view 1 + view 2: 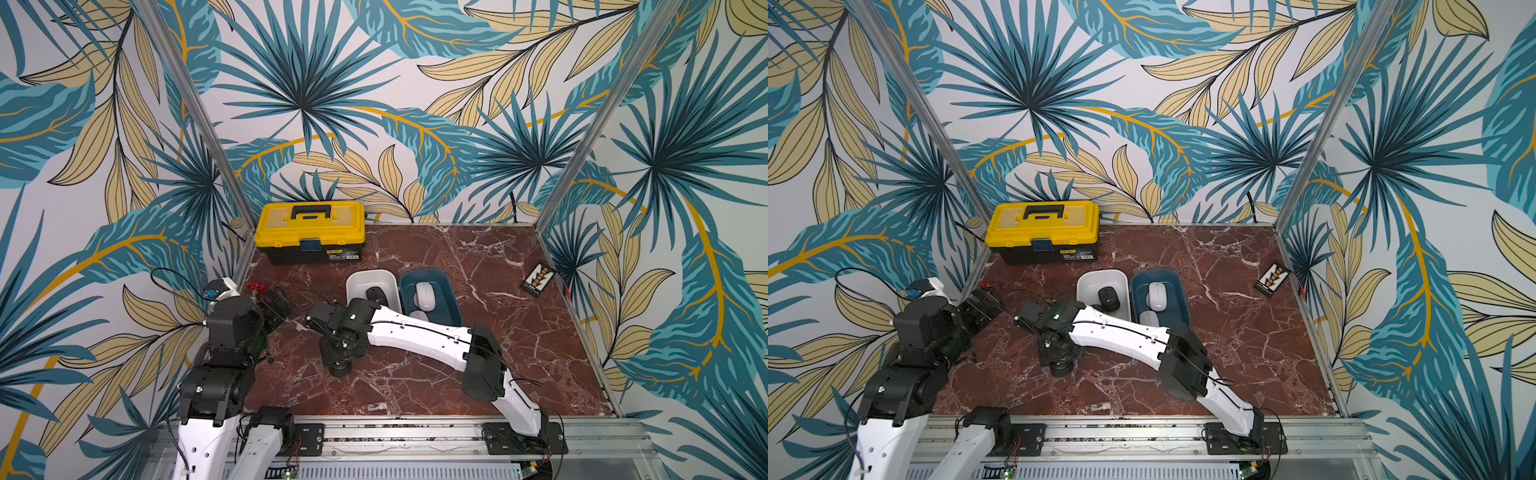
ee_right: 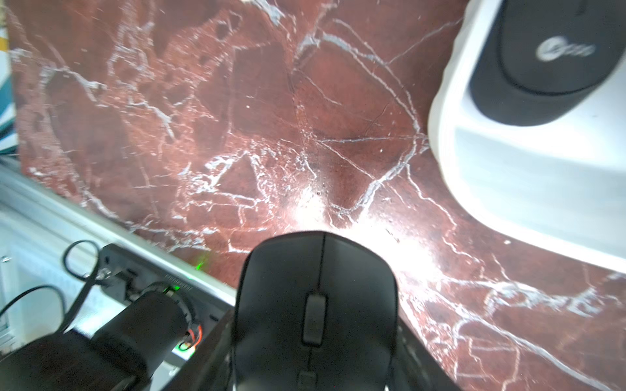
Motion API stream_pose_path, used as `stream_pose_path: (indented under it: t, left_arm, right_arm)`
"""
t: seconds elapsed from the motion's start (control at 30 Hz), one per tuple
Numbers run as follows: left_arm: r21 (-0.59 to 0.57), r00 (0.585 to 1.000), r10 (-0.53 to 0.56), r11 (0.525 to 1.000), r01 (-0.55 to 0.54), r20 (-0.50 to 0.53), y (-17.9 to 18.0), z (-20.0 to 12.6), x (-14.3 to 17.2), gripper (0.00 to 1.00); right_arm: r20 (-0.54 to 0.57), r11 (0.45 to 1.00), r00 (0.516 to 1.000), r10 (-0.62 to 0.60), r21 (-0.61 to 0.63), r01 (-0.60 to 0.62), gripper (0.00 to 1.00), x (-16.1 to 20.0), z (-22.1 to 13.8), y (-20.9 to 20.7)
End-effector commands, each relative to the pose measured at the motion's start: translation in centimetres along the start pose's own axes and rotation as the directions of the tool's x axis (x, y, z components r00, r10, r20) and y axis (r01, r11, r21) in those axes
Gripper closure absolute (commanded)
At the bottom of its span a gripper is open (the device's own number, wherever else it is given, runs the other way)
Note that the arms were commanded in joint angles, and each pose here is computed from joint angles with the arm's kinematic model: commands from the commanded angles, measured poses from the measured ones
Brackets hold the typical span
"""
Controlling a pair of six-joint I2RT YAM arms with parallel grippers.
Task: Place the mice by color into the storage box
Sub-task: Place the mouse in the storage box.
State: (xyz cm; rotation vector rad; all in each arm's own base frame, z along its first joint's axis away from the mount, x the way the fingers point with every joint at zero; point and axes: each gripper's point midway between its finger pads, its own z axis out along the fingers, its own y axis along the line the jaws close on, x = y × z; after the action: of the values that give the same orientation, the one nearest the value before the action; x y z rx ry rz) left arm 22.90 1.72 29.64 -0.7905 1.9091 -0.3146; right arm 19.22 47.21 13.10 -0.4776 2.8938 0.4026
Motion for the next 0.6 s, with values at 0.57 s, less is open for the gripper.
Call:
stream_pose_path:
  t: [0.57]
  left_arm:
    - [0.002,0.998,-0.005,1.0,0.005,-0.068,-0.8,3.8,1.2,0.05]
  right_arm:
    - [0.104,0.991,0.994,-0.042,0.127,0.029,0.44,-9.1,-4.0,-10.6]
